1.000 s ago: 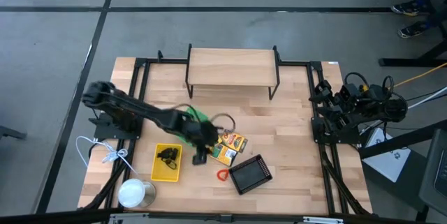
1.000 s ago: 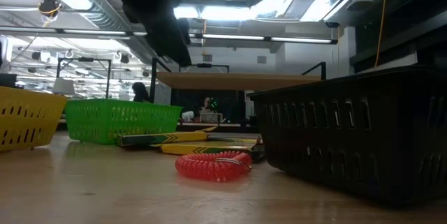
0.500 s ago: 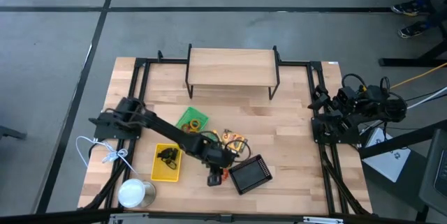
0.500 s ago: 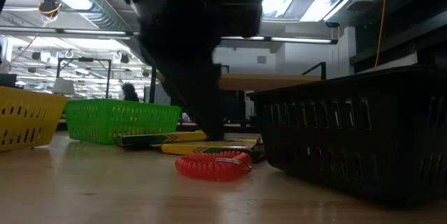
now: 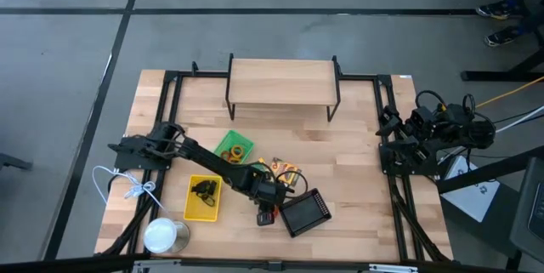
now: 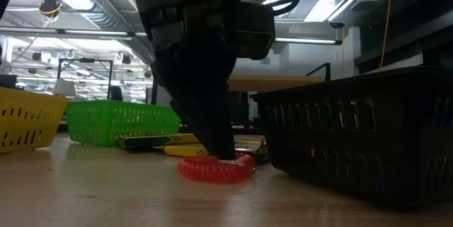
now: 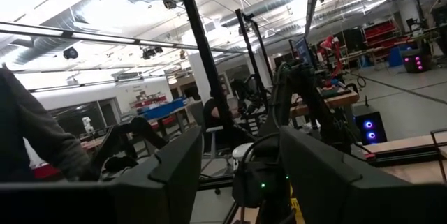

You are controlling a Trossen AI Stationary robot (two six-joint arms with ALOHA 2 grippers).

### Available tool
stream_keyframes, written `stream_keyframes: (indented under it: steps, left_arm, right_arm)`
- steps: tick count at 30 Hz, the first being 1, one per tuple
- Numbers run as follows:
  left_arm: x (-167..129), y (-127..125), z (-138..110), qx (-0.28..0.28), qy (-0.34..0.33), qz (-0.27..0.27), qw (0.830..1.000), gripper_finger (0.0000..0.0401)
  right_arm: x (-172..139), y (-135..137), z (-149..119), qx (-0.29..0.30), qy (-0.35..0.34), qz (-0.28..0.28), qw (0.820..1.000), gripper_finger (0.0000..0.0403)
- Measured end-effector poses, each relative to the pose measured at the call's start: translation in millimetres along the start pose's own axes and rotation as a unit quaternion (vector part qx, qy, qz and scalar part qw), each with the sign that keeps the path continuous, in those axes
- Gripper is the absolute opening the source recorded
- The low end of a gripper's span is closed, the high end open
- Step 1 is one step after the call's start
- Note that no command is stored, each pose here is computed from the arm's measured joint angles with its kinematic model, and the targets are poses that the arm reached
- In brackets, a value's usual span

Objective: Pick & Place Office Desk Supplies
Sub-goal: Put the orange spring keychain into the green basket

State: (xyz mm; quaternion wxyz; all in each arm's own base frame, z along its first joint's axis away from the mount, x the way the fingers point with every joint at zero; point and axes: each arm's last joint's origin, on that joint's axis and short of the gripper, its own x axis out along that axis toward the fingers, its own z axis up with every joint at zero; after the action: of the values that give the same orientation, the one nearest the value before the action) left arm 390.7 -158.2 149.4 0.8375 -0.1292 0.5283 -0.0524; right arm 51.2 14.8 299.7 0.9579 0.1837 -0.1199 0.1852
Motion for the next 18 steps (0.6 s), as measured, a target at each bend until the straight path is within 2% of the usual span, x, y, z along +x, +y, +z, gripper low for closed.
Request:
stream_keyframes:
  steps: [12,18]
  left_arm:
    - [7,-6,-9,-0.011,0.003,0.032,0.999,0.0143]
    - [8,-6,-17,-0.015,0.026,0.058,0.998,0.0141]
  right_arm:
    - [0,0,0,-0.002,0.002,0.003,1.000,0.0197]
    - [0,0,-1,-0.001,0.005,0.002,1.000,0.0197]
